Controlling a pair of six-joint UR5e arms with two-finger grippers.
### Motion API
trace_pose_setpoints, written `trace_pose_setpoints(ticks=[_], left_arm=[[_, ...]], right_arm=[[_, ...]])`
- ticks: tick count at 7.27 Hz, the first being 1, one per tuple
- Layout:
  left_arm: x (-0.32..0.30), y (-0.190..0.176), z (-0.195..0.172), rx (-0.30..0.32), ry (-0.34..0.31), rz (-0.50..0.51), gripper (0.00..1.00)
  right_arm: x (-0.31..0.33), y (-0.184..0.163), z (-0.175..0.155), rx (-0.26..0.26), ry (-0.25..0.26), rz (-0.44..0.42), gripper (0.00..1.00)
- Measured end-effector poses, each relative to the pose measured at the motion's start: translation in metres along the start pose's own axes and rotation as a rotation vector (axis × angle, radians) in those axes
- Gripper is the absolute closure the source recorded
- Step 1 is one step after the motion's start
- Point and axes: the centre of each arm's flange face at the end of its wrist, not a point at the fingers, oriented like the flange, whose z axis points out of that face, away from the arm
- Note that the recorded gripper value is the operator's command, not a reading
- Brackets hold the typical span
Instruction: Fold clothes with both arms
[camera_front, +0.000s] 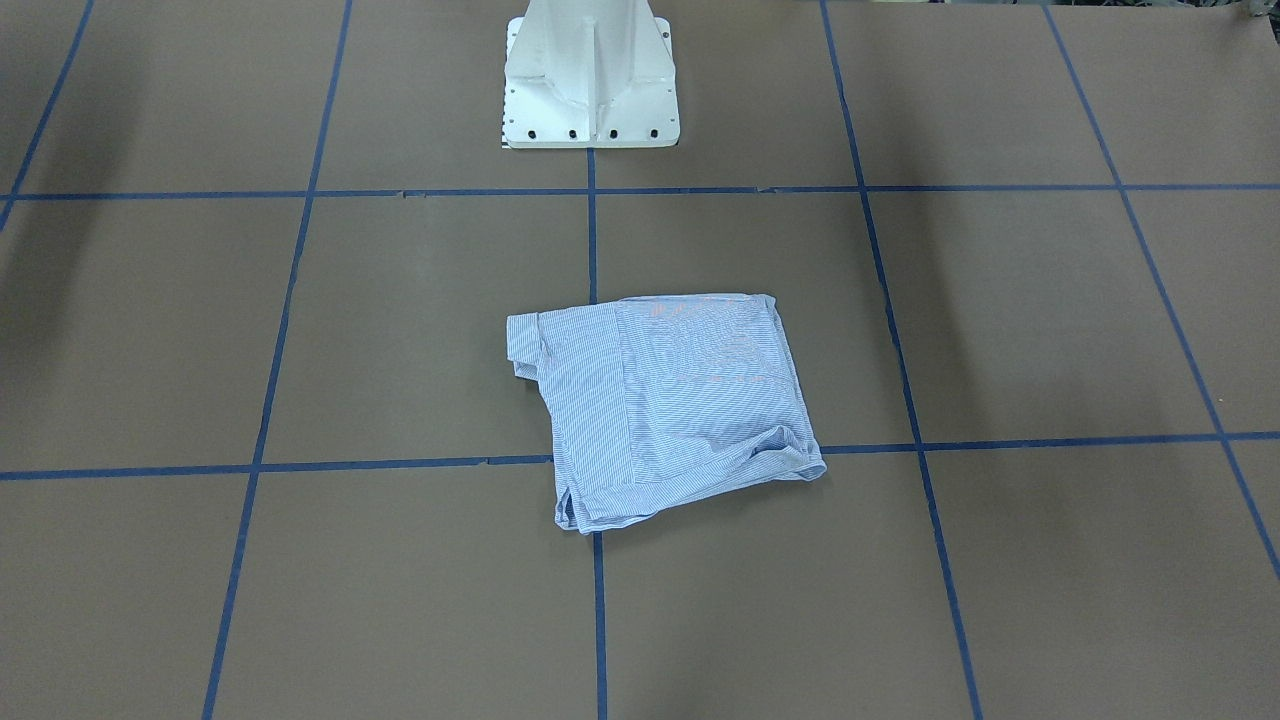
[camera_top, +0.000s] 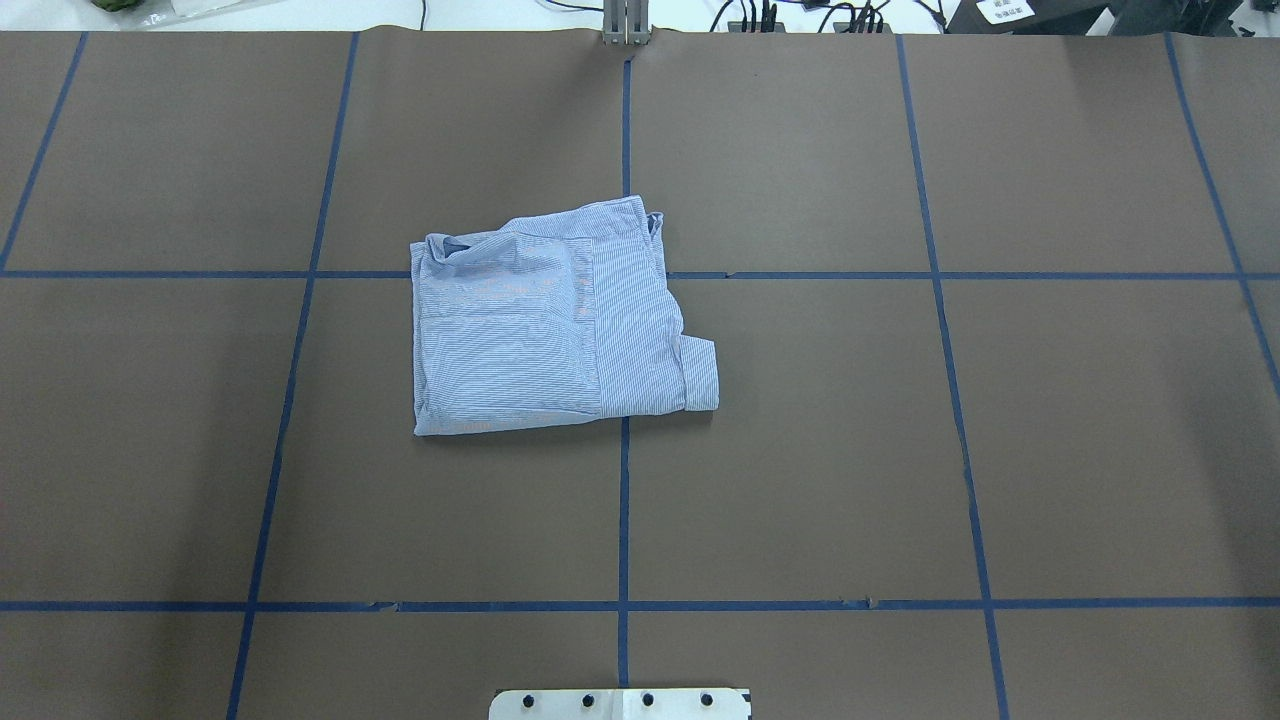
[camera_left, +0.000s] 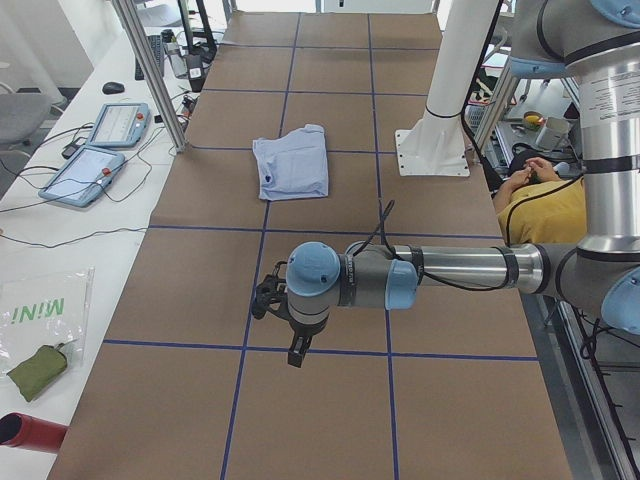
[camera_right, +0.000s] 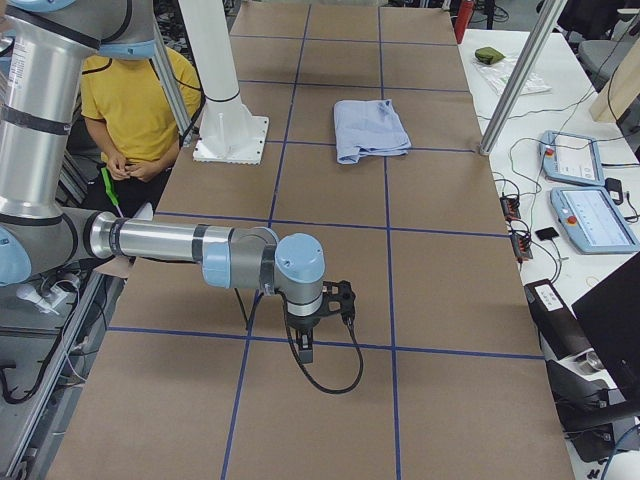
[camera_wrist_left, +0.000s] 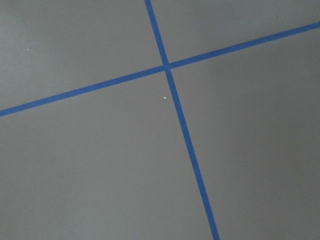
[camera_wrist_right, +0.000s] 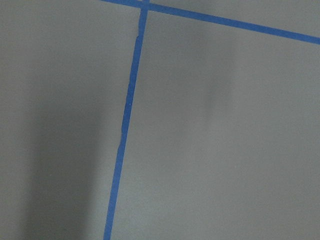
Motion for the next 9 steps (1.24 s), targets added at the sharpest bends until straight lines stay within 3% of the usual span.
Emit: trace_pose_setpoints(ticks=[9], left_arm=[[-0.0050,0.0034,0.0056,-0.010,0.005,-0.017,0.00]], right_arm=[[-0.0009,0.0001,-0.0002,0.001,-0.006,-0.003,0.00]])
